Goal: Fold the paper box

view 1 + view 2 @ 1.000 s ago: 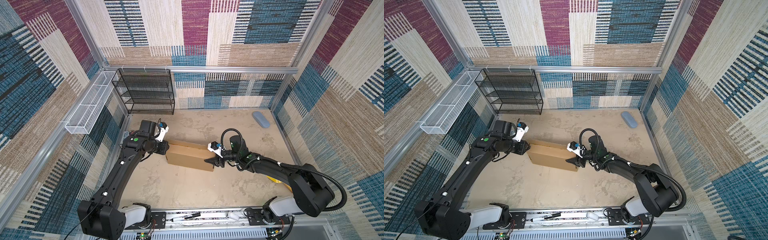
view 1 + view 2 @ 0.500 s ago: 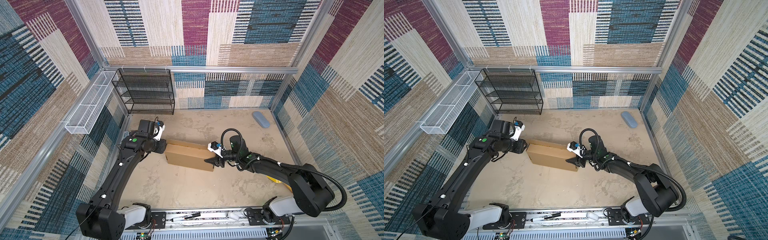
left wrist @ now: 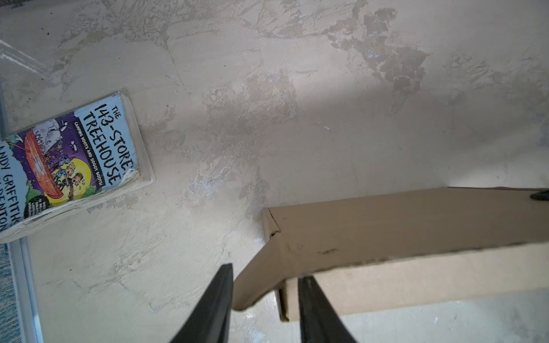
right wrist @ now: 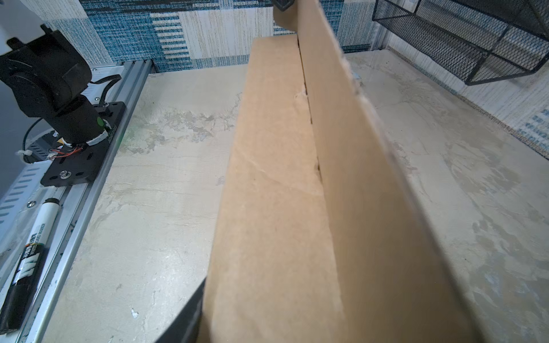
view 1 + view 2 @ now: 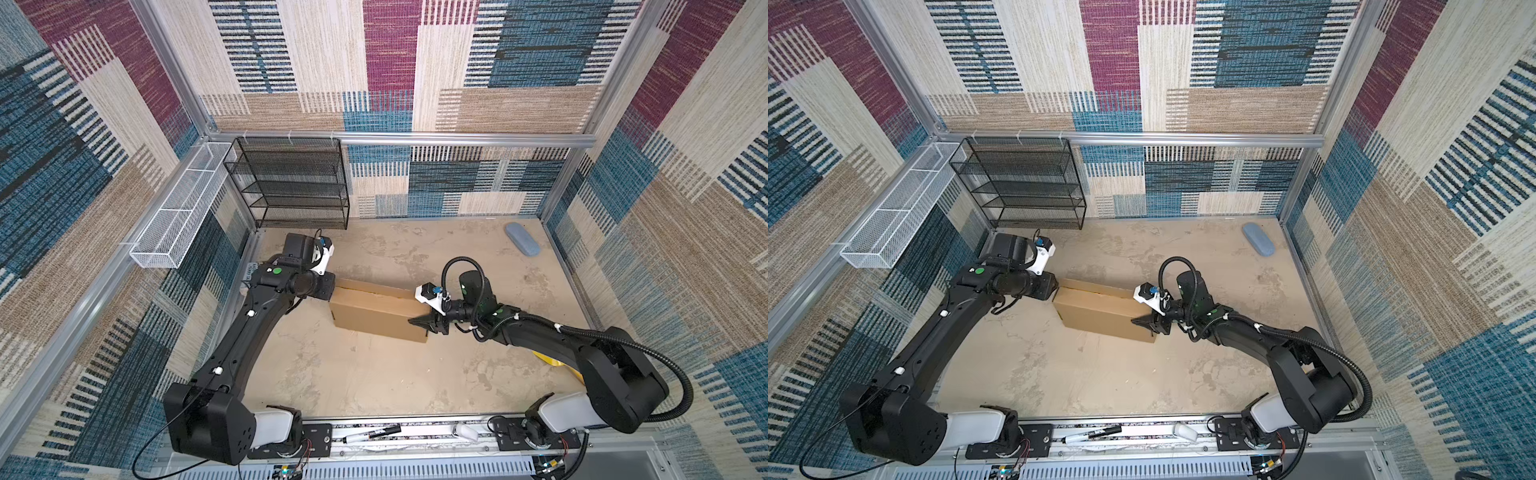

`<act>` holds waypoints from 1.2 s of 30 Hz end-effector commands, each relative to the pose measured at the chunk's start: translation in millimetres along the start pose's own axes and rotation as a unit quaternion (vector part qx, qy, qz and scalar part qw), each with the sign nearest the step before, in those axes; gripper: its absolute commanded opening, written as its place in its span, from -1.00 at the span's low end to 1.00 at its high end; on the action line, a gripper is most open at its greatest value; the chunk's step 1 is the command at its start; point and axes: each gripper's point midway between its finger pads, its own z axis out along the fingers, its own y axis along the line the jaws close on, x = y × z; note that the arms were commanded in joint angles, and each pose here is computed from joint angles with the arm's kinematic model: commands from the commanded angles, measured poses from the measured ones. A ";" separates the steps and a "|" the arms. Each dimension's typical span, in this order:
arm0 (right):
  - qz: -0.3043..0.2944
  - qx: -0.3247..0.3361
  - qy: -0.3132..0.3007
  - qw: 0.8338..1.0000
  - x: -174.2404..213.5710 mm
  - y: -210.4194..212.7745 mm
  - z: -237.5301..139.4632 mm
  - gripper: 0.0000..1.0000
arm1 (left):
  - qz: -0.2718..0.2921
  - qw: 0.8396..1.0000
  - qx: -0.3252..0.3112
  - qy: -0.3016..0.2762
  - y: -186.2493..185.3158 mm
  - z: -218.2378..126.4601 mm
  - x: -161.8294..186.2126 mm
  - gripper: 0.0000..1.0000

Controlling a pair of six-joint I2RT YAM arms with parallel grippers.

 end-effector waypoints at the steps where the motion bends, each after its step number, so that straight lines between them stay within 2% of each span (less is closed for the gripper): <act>1: 0.014 0.013 0.025 1.000 11.1 -3.9 0.4 -0.22 | 0.000 1.000 0.019 -0.011 -6.6 -0.2 -4.1 -0.31; 8: 0.014 0.014 0.025 0.999 11.9 -4.0 0.6 -0.25 | -0.008 1.000 0.023 -0.011 -8.7 -2.3 -0.1 -0.58; 31: 0.017 0.018 0.028 0.999 13.2 -5.6 0.9 -0.29 | -0.021 0.999 0.035 0.008 -13.6 3.4 8.2 -0.79; 33: 0.018 0.018 0.029 0.999 13.8 -6.0 1.4 -0.29 | -0.023 0.999 0.034 0.012 -13.2 4.5 11.5 -0.88; 36: 0.019 0.017 0.030 0.999 14.5 -6.0 1.9 -0.30 | -0.026 0.999 0.033 0.013 -13.3 6.1 14.2 -0.92</act>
